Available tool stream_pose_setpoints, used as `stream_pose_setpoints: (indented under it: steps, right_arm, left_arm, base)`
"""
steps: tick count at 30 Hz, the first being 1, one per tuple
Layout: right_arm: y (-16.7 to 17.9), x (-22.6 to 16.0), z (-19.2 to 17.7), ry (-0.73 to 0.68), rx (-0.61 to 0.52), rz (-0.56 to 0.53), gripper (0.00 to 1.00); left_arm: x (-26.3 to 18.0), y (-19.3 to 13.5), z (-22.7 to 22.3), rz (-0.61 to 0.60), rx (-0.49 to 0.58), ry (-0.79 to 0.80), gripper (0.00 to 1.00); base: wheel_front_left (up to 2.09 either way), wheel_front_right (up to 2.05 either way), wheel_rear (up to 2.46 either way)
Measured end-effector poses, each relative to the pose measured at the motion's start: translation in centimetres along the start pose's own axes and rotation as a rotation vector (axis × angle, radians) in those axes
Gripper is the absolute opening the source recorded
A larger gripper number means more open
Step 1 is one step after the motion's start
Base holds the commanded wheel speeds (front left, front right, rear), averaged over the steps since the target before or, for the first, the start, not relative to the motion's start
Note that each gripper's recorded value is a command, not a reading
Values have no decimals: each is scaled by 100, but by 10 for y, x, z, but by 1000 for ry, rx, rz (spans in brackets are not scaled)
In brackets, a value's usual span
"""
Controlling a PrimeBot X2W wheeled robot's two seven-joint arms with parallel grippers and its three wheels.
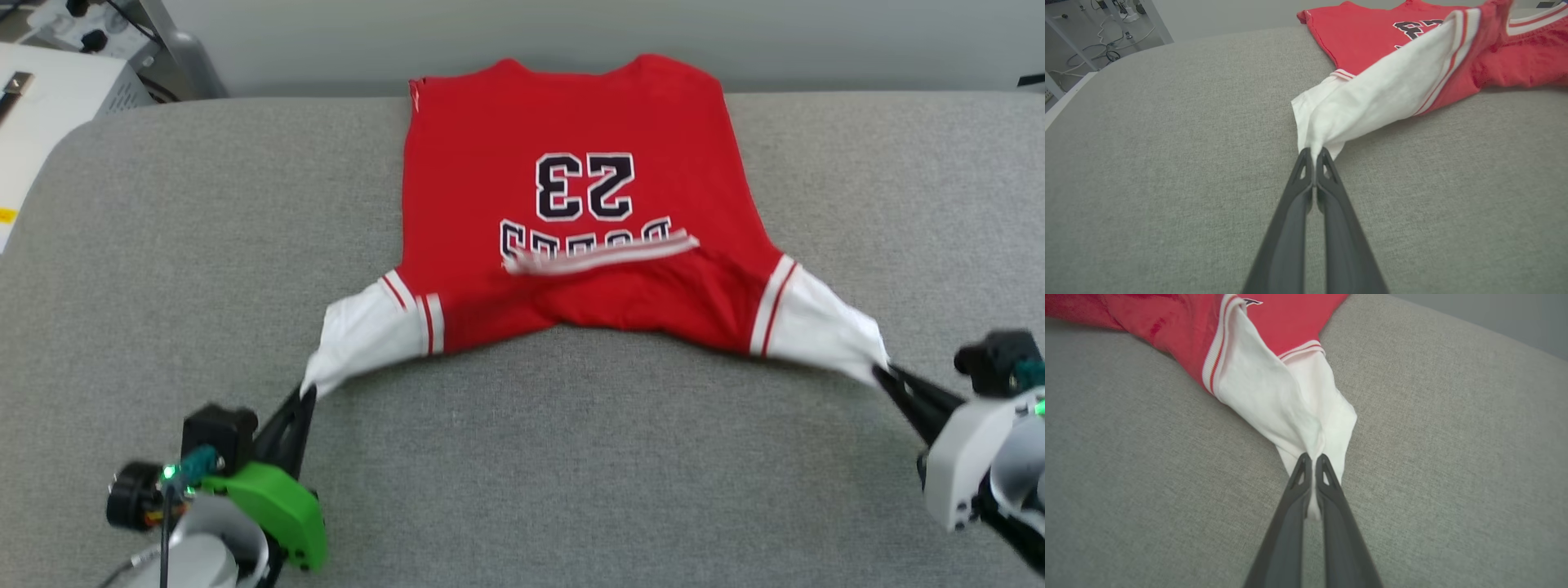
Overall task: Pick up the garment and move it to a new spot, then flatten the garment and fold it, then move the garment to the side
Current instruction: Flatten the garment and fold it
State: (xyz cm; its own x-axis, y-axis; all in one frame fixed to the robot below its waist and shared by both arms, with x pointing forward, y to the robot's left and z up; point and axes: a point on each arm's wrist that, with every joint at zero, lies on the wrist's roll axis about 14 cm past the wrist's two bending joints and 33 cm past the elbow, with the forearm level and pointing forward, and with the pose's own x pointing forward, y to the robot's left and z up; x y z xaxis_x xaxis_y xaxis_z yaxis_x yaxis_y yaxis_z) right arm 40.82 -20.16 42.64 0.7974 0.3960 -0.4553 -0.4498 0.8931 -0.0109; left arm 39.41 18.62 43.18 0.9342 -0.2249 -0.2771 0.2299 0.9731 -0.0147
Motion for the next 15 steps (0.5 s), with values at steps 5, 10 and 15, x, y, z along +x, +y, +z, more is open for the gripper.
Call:
stream_pose_setpoints:
  steps: [5,10,15]
  right_arm:
    - [8,-25,-40,41,79,-43,0]
    - [15,-45,-68,62,149,-85,0]
    - [18,-72,-97,98,201,-134,0]
  left_arm:
    - [-27,-2,-28,52,-86,57,0]
    - [-52,-1,-49,105,-145,92,0]
    - [-76,-2,-66,148,-180,117,0]
  base:
    - [0,0,0]
    - [0,0,0]
    - [0,0,0]
